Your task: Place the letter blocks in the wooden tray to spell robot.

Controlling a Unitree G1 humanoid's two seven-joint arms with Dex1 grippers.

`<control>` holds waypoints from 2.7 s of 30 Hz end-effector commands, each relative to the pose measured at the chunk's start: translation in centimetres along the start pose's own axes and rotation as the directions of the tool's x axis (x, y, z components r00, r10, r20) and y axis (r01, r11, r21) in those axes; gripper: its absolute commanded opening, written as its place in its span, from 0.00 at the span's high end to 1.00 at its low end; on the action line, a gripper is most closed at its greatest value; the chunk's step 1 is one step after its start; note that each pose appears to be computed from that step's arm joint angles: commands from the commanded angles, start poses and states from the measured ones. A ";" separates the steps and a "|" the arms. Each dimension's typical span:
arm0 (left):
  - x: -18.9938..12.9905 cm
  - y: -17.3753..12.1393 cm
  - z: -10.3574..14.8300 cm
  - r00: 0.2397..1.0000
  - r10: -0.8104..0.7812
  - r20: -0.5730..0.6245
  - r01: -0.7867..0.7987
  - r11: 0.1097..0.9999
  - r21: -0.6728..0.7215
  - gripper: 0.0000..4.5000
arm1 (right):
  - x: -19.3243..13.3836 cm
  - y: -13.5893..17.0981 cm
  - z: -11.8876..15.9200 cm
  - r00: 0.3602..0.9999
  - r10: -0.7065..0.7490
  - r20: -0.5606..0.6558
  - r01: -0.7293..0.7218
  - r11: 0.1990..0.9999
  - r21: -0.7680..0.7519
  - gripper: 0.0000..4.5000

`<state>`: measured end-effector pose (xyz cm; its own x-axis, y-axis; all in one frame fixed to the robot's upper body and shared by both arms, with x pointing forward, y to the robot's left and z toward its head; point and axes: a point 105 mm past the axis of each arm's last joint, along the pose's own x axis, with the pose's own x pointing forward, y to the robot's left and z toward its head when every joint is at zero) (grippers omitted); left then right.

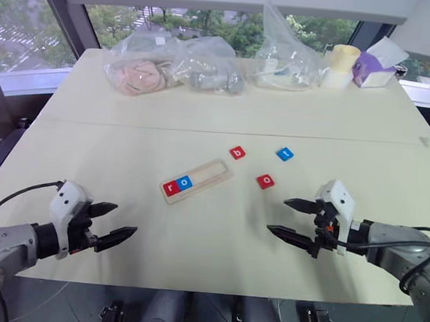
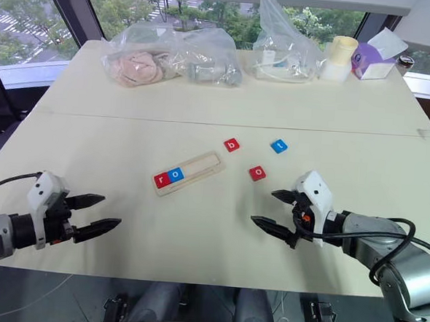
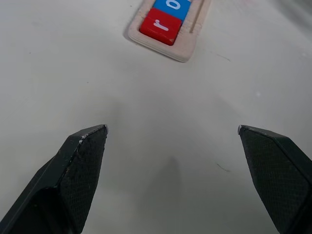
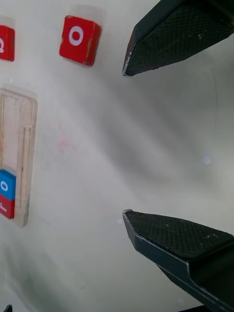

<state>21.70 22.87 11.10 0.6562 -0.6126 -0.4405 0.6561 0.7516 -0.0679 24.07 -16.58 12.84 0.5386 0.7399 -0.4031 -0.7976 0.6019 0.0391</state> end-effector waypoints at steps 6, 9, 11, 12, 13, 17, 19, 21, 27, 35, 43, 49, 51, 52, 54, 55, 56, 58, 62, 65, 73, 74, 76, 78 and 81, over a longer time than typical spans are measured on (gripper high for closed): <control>0.0 -0.2 0.9 1.000 0.001 0.031 -0.002 0.999 0.039 0.00 | 0.2 0.0 0.6 1.000 0.004 0.024 -0.003 0.999 -0.033 0.01; -0.1 -0.2 0.8 1.000 -0.002 0.029 0.001 0.999 0.038 0.00 | 0.2 -0.1 0.5 1.000 0.005 0.023 -0.004 0.999 -0.037 0.01; -0.1 -0.2 0.7 1.000 0.000 0.020 -0.001 0.999 0.041 0.00 | 0.3 -0.2 0.4 1.000 0.004 0.020 -0.003 0.999 -0.043 0.01; -0.1 0.0 0.5 1.000 0.006 0.007 -0.006 0.999 0.051 0.00 | 0.3 -0.2 0.4 1.000 0.004 0.021 -0.003 0.999 -0.045 0.01; -0.1 0.2 0.4 1.000 0.015 -0.004 -0.014 0.998 0.059 0.00 | 0.4 -0.2 0.5 1.000 0.004 0.022 -0.003 0.999 -0.047 0.01; -0.3 0.8 1.0 1.000 0.024 0.000 -0.024 0.997 0.077 0.00 | 0.5 -0.1 0.6 1.000 0.013 0.024 -0.011 0.999 -0.053 0.01; -0.3 1.4 1.9 0.999 0.040 -0.012 -0.038 0.990 0.136 0.00 | 0.8 0.1 0.7 0.999 0.043 0.003 -0.042 0.996 -0.080 0.01; -0.6 1.7 3.6 0.999 0.025 -0.032 -0.018 0.977 0.211 0.00 | 0.8 0.5 1.7 0.996 0.091 -0.012 -0.091 0.990 -0.104 0.01; 1.4 0.5 7.1 0.993 -0.111 -0.025 0.114 0.950 0.290 0.00 | 1.6 2.8 3.9 0.982 0.188 0.018 -0.184 0.974 -0.130 0.01; 7.0 1.0 5.6 0.981 -0.186 -0.052 0.193 0.935 0.296 0.00 | 3.2 4.5 3.7 0.981 0.191 0.037 -0.185 0.973 -0.139 0.01; 10.2 0.6 4.0 0.974 -0.206 -0.091 0.225 0.913 0.341 0.00 | 3.6 4.7 3.7 0.985 0.164 0.047 -0.155 0.976 -0.155 0.01; 11.4 1.2 1.5 0.978 -0.151 -0.143 0.192 0.920 0.341 0.00 | 3.9 4.8 3.5 0.987 0.156 0.049 -0.147 0.977 -0.156 0.01; 11.7 1.4 1.1 0.980 -0.132 -0.151 0.177 0.923 0.342 0.00 | 3.9 4.7 3.5 0.987 0.153 0.051 -0.144 0.977 -0.156 0.01; 11.9 1.5 1.0 0.981 -0.127 -0.144 0.169 0.926 0.336 0.00 | 3.9 4.7 3.5 0.987 0.152 0.053 -0.143 0.977 -0.157 0.01; 12.3 1.6 1.2 0.987 -0.109 -0.118 0.142 0.935 0.326 0.00 | 4.0 4.6 3.5 0.987 0.151 0.055 -0.141 0.977 -0.158 0.01; 12.6 1.6 1.3 0.989 -0.103 -0.108 0.133 0.936 0.325 0.00 | 4.0 4.6 3.5 0.987 0.150 0.056 -0.140 0.978 -0.157 0.01; 12.7 1.5 1.4 0.989 -0.106 -0.107 0.135 0.935 0.328 0.00 | 4.1 4.5 3.5 0.987 0.148 0.056 -0.138 0.978 -0.158 0.01; 12.8 1.3 1.2 0.987 -0.113 -0.112 0.144 0.932 0.332 0.00 | 4.1 4.5 3.5 0.988 0.145 0.057 -0.134 0.978 -0.160 0.01; 12.9 1.1 1.2 0.986 -0.128 -0.108 0.157 0.935 0.319 0.06 | 4.1 4.3 3.6 0.988 0.139 0.061 -0.128 0.979 -0.161 0.00; 13.0 1.2 1.2 0.986 -0.126 -0.109 0.155 0.935 0.320 0.28 | 4.1 4.3 3.6 0.989 0.135 0.062 -0.123 0.979 -0.161 0.00; 12.2 -0.5 4.7 0.958 -0.287 0.004 0.263 0.882 0.391 0.30 | 3.4 2.9 3.0 0.995 0.070 0.072 -0.062 0.991 -0.115 0.00; 11.9 -1.2 4.8 0.942 -0.335 -0.009 0.308 0.856 0.415 0.30 | 3.2 2.5 2.9 0.996 0.048 0.080 -0.039 0.994 -0.103 0.00; 11.4 -2.3 5.1 0.909 -0.415 -0.048 0.388 0.796 0.465 0.30 | 2.8 1.2 2.7 0.993 -0.020 0.115 0.026 0.998 -0.055 0.00; 11.2 -3.0 5.2 0.874 -0.472 -0.111 0.456 0.723 0.518 0.30 | 2.4 0.0 2.6 0.986 -0.089 0.144 0.092 0.996 -0.011 0.00; 11.6 -3.2 5.4 0.831 -0.522 -0.193 0.527 0.625 0.576 0.30 | 2.1 -0.7 2.4 0.974 -0.153 0.169 0.150 0.988 0.027 0.00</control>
<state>29.28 12.34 10.69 0.1734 -0.8544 -0.4898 0.9738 0.0745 0.2148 26.28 -14.49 13.13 0.6608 0.6925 -0.2894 -0.7172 0.6963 0.0284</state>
